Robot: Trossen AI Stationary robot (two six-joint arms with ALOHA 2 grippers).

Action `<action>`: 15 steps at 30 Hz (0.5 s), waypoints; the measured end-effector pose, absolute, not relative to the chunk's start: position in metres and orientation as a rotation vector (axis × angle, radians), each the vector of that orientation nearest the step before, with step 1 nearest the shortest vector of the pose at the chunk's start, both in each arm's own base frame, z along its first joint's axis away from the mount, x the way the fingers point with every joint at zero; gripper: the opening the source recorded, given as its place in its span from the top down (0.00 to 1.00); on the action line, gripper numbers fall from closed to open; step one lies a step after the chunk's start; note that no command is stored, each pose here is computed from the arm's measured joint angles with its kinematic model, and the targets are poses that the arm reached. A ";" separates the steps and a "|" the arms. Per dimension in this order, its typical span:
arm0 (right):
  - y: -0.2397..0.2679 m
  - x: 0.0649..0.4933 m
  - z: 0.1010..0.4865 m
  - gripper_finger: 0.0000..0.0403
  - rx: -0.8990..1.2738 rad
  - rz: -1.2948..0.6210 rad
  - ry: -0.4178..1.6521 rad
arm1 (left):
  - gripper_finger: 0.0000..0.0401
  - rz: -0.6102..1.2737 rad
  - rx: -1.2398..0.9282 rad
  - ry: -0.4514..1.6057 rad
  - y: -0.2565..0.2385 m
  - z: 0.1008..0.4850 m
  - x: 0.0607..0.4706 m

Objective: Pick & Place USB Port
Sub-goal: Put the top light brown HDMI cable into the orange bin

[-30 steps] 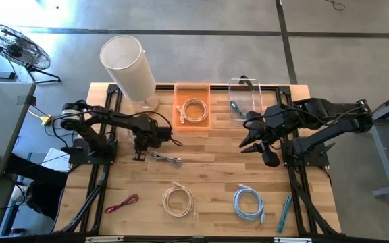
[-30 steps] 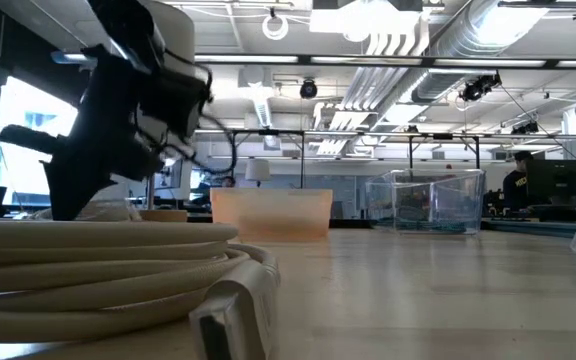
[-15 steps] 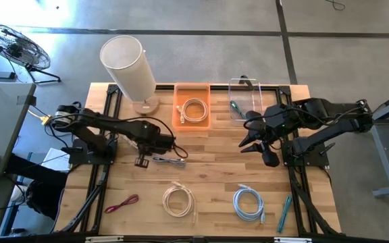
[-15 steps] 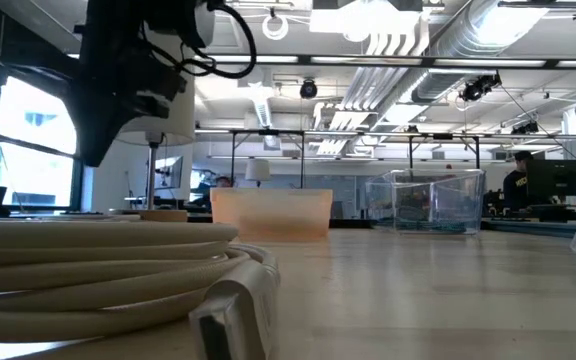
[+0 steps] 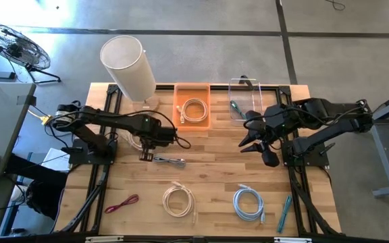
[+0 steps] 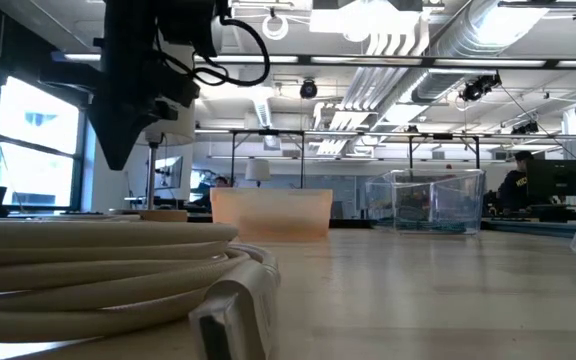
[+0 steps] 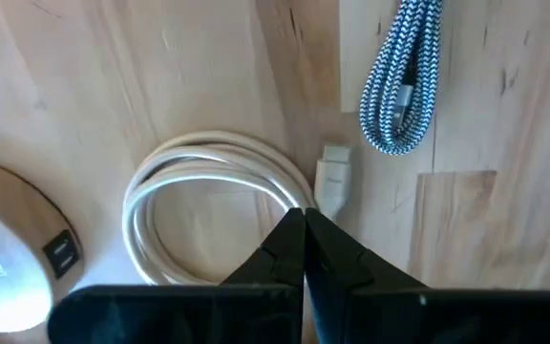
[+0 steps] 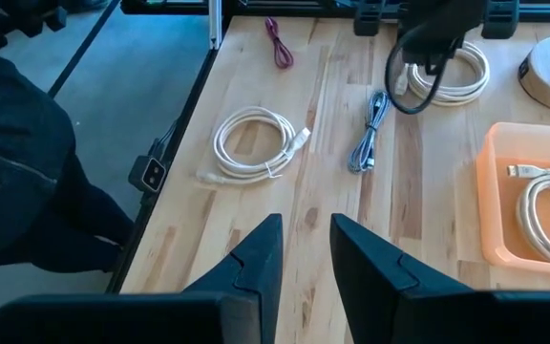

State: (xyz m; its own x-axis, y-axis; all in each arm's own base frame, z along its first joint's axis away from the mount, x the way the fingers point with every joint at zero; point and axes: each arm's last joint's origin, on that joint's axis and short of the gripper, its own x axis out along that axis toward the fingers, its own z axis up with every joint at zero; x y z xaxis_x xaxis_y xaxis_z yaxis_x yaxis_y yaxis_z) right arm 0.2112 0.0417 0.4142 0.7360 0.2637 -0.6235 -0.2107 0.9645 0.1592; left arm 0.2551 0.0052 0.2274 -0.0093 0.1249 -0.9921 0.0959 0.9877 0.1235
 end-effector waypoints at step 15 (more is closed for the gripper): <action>0.042 0.211 0.414 0.80 0.083 0.259 0.701 | 1.00 -0.038 0.136 1.578 0.004 0.218 0.253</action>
State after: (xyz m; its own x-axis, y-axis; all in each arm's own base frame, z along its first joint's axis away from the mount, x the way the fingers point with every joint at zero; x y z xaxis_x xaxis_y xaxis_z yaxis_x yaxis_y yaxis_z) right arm 0.2110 0.0417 0.4139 0.7337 0.2633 -0.6264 -0.2080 0.9647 0.1618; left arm 0.2535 0.0037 0.2176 -0.0060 0.0625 -0.9980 0.1106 0.9920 0.0615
